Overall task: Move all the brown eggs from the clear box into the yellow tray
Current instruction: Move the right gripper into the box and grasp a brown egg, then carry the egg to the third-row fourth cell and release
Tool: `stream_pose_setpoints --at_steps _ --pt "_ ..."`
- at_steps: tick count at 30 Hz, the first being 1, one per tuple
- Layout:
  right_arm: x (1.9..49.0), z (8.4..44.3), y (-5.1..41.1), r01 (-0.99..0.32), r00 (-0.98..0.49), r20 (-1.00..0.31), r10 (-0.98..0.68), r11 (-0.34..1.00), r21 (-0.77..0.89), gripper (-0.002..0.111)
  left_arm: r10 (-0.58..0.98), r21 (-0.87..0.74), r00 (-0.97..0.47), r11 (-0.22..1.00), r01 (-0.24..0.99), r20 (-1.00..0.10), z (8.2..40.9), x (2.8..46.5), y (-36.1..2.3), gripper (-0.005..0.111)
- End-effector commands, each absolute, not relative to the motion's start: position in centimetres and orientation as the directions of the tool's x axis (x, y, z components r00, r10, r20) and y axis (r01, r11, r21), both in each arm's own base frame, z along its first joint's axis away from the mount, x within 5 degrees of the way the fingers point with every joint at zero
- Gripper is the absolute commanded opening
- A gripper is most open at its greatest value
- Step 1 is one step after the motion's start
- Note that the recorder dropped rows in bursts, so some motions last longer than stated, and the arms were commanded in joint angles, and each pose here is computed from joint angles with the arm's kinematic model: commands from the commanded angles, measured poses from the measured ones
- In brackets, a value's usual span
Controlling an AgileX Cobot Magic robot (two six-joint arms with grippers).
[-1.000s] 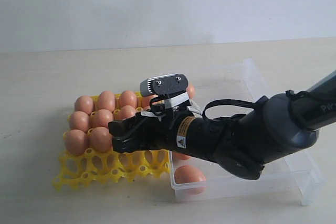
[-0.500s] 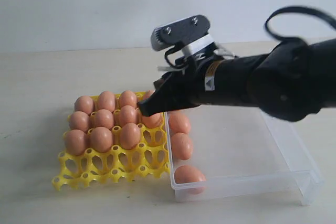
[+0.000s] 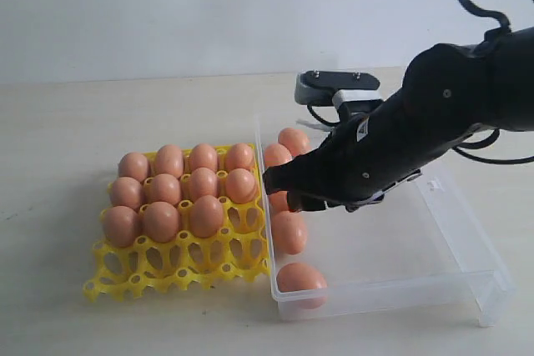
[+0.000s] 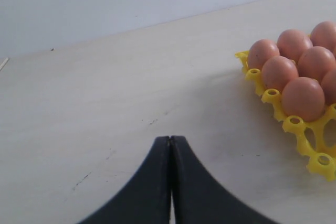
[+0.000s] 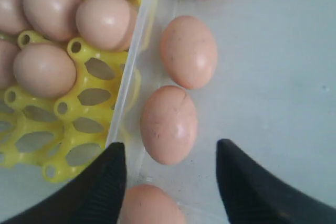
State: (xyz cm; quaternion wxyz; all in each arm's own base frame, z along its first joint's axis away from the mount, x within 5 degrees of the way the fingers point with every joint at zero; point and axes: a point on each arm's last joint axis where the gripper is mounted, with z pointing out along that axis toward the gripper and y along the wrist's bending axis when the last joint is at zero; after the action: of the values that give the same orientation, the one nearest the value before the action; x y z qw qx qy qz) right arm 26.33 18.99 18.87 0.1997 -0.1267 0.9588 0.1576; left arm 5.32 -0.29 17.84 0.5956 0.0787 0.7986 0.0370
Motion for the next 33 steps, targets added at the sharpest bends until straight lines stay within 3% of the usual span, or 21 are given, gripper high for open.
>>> stream_pose_setpoints --at_steps 1,11,19,22,26,30,33 --pt "27.0 17.2 19.4 -0.263 -0.914 -0.377 -0.148 0.925 0.274 0.06 0.168 0.152 -0.262 0.985 0.08 -0.95 18.1 5.3 -0.3 0.0" --pt "28.0 13.5 20.1 -0.26 -0.924 -0.347 -0.16 0.929 0.264 0.057 0.168 0.152 -0.262 0.985 0.08 -0.95 18.1 5.3 -0.3 0.0" --pt "29.6 12.5 21.1 -0.303 -0.908 -0.369 -0.2 0.92 0.247 0.057 0.168 0.152 -0.262 0.985 0.08 -0.95 18.1 5.3 -0.3 0.0" --pt "30.1 12.7 21.5 -0.31 -0.905 -0.374 -0.204 0.918 0.249 0.043 0.168 0.152 -0.262 0.985 0.08 -0.95 18.1 5.3 -0.3 0.0" --pt "30.2 12.8 21.5 -0.314 -0.899 -0.388 -0.204 0.917 0.246 0.002 0.168 0.152 -0.262 0.985 0.08 -0.95 18.1 5.3 -0.3 0.0" --pt "30.2 14.5 21.4 -0.351 -0.872 -0.435 -0.226 0.907 0.231 0.0 0.168 0.152 -0.262 0.985 0.08 -0.95 18.1 5.3 -0.3 0.0" --pt "29.8 16.5 21.3 -0.391 -0.798 -0.564 -0.214 0.895 0.214 0.0 0.168 0.152 -0.262 0.985 0.08 -0.95 18.1 5.3 -0.3 0.0"
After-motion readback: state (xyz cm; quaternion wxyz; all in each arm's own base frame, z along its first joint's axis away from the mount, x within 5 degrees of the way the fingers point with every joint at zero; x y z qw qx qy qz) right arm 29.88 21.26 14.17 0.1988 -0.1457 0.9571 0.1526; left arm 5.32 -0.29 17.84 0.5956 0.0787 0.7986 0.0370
